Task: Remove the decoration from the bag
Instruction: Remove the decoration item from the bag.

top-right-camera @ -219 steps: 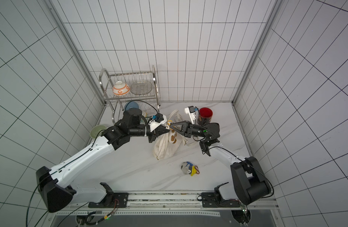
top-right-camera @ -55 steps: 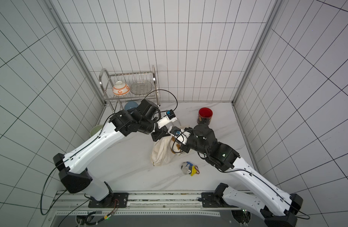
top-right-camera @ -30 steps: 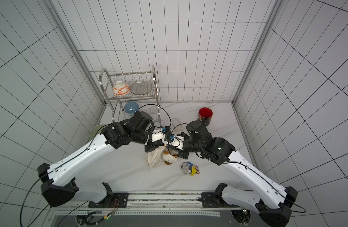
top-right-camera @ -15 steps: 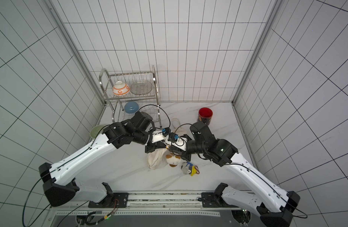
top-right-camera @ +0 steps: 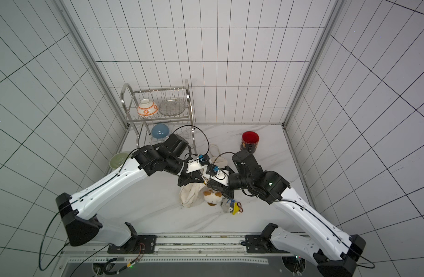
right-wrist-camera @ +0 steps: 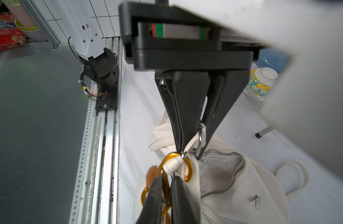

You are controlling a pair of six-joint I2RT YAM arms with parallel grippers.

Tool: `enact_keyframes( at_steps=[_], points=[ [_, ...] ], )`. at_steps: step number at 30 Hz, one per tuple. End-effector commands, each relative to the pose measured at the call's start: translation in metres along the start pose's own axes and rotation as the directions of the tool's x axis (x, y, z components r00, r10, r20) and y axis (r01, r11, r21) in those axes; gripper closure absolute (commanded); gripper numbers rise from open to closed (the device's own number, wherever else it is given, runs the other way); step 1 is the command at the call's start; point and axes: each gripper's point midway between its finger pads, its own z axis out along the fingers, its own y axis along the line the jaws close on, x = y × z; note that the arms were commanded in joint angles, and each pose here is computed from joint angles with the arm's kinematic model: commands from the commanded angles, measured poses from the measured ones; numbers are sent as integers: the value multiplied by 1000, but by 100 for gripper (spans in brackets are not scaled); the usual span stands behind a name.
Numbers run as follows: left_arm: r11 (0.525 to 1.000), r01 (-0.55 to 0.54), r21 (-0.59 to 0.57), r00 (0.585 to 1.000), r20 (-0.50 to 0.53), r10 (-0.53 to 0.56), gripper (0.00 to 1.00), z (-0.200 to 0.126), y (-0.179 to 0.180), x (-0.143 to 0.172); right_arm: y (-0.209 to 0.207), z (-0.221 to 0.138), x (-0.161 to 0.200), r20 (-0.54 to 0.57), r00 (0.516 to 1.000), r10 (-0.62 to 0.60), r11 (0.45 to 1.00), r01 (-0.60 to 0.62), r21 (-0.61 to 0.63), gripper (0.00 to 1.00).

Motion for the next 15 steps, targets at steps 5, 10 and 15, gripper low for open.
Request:
enact_keyframes(
  at_steps=[5,10,15],
  points=[
    [994,-110,4,994,-22,110,100,3,-5,-10,12,0,1,-60,998,-6,996,1,-84,100],
    [989,-136,66,991,3,136,100,6,-19,-12,6,2,-11,-21,1000,-11,997,9,-70,100],
    [980,-147,136,989,23,145,100,11,-37,-9,-6,3,-18,4,1000,-11,999,11,-43,100]
  ],
)
